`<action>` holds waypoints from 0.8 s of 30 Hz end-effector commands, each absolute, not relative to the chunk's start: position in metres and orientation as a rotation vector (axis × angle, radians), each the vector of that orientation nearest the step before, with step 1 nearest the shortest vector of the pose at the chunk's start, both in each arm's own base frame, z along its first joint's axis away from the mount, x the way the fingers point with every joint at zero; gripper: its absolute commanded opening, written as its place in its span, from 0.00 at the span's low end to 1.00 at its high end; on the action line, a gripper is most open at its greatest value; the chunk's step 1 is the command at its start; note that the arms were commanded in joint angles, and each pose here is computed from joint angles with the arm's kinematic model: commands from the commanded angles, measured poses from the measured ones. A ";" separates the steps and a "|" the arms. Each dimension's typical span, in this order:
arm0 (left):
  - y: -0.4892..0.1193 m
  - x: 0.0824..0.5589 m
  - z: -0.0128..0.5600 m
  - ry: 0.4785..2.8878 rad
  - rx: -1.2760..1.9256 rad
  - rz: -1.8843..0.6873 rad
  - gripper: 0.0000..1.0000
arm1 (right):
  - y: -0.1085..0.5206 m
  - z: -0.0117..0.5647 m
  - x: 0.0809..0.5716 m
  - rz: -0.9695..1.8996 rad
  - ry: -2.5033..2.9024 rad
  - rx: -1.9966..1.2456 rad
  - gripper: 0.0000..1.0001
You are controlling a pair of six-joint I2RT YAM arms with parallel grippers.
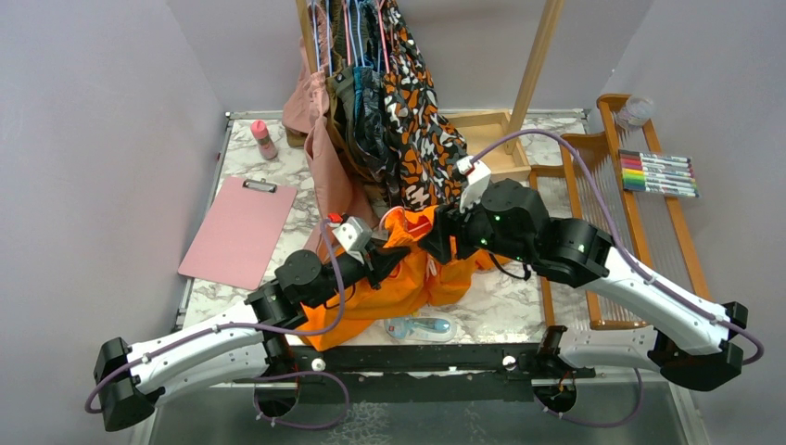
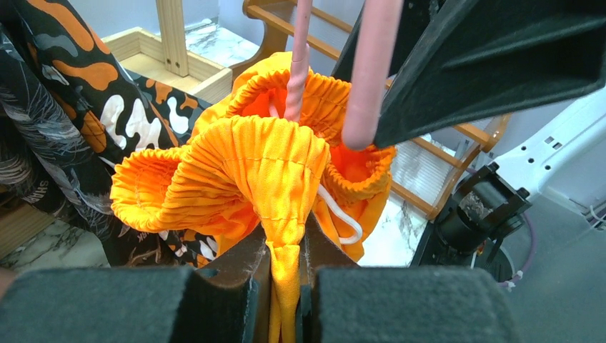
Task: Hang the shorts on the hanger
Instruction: Adjust the shorts on the hanger.
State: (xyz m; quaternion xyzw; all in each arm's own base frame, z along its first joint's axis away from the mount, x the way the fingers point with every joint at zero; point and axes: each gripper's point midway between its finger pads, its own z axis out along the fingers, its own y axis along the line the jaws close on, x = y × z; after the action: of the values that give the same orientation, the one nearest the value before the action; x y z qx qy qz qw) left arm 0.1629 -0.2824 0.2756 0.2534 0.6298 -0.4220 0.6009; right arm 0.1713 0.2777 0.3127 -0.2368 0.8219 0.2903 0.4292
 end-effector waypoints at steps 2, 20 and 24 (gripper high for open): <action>-0.279 0.154 0.304 1.331 0.580 -1.041 0.00 | 0.269 0.346 0.168 0.737 1.950 -0.615 0.63; -0.280 0.121 0.298 1.290 0.750 -1.128 0.00 | 0.277 0.372 0.135 0.835 1.560 -1.008 0.59; -0.281 0.119 0.298 1.287 0.761 -1.135 0.00 | 0.299 0.378 0.122 0.953 1.460 -1.088 0.59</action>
State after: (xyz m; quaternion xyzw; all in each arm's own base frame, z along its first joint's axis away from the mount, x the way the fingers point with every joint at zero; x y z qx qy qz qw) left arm 0.1261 -0.2809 0.2813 0.3171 0.5813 -0.4716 0.5823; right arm 0.1429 0.2705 0.3623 -0.3982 0.6810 0.3327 0.5167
